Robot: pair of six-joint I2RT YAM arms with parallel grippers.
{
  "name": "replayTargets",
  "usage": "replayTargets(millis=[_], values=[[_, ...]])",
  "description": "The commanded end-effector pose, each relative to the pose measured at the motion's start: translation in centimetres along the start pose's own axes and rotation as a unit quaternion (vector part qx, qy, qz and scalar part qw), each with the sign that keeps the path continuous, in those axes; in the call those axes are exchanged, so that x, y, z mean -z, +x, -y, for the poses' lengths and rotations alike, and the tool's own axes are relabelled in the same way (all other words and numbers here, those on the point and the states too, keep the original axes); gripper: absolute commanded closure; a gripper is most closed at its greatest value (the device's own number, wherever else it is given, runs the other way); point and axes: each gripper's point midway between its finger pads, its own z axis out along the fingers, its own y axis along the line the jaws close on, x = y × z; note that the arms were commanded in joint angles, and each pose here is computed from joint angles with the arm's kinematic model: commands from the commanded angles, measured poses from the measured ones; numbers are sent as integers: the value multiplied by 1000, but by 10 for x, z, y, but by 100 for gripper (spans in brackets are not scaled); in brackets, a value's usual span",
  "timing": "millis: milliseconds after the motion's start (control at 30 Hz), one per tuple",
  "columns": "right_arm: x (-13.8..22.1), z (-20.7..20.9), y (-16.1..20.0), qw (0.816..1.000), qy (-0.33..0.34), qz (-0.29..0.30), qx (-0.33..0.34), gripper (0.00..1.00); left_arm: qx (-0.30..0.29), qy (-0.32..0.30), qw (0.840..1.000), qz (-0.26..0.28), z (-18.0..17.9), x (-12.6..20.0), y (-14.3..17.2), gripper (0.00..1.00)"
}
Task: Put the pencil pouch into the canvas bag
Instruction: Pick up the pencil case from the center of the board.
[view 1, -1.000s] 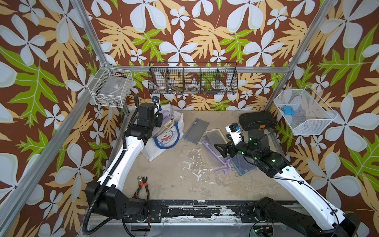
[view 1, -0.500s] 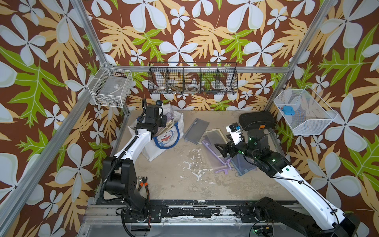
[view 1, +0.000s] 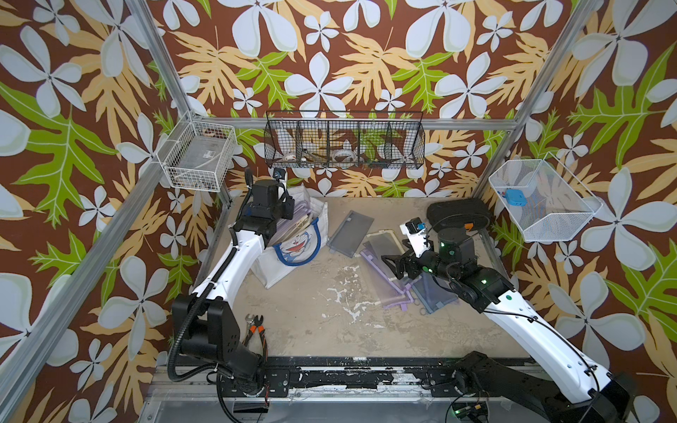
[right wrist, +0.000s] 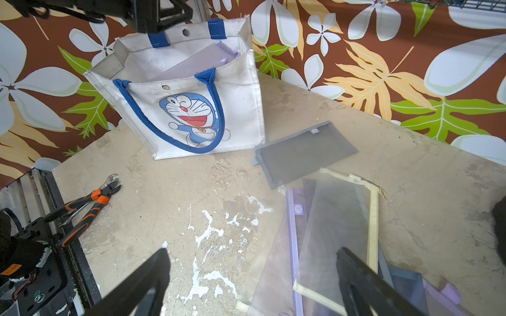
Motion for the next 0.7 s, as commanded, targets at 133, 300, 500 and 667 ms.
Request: replayTargets(millis=[133,300,500,667], values=[[2,0,-5,1000,1,10,-1,2,-43,67,997,-10,65,46,2,50],[0,2,10,1000,6,-2,-8,1,-61,154,985,-45,160,61,50,41],[8,4,29,1000,17,-12,-21,0,-78,187,975,-95,215,29,120,39],[17,4,42,999,24,-18,-27,0,-133,183,964,-138,239,-21,155,38]])
